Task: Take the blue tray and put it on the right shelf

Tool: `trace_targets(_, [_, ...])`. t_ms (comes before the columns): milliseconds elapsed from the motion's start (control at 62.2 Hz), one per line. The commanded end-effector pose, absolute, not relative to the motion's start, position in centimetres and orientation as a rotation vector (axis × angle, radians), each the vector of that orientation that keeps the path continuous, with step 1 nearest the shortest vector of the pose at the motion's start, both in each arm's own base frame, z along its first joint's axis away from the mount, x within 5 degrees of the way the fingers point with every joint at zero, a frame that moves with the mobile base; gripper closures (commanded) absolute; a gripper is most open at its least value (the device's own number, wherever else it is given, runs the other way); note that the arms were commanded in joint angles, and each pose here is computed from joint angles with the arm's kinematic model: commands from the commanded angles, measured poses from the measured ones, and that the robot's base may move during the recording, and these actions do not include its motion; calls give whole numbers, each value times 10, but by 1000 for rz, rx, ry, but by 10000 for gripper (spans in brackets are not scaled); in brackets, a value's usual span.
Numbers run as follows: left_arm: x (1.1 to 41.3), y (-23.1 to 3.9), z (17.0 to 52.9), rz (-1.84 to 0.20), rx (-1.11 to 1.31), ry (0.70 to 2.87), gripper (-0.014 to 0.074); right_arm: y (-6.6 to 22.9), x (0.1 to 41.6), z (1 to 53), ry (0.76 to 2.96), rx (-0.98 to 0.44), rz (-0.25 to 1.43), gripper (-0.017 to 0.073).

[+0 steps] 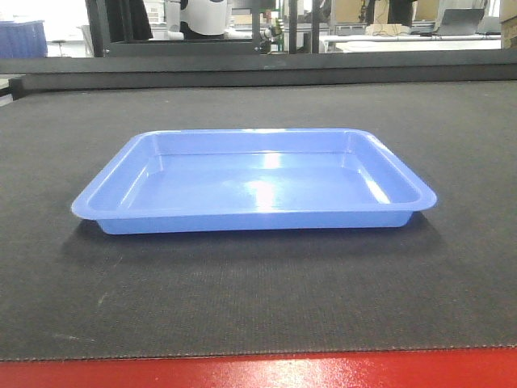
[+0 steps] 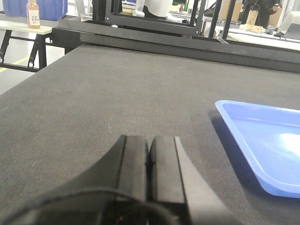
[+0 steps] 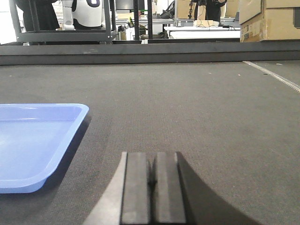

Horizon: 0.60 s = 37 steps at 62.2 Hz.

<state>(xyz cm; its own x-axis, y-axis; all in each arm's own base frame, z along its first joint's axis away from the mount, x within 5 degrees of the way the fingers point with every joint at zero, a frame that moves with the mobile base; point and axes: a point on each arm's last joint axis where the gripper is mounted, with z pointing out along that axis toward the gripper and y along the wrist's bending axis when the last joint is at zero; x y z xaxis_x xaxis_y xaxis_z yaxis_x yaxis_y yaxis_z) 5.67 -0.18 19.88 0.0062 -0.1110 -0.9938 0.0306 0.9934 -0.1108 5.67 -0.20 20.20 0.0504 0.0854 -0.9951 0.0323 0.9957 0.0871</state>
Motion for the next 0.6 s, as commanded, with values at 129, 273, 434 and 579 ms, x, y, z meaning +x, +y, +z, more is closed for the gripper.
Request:
trace_targets(129, [55, -1, 209, -115, -62, 1386, 641, -3, 51, 227, 1350, 109, 49, 503])
trace_targets(273, [50, -2, 253, -76, -19, 1390, 641, -2, 37, 274, 1259, 95, 58, 503])
trace_targets(434, [48, 0, 316, -28, 0, 1508, 620, 1, 26, 331, 1307, 72, 74, 501])
trace_targets(579, [64, 0, 352, -22, -6, 1629, 418, 1, 41, 363, 1357, 72, 76, 388])
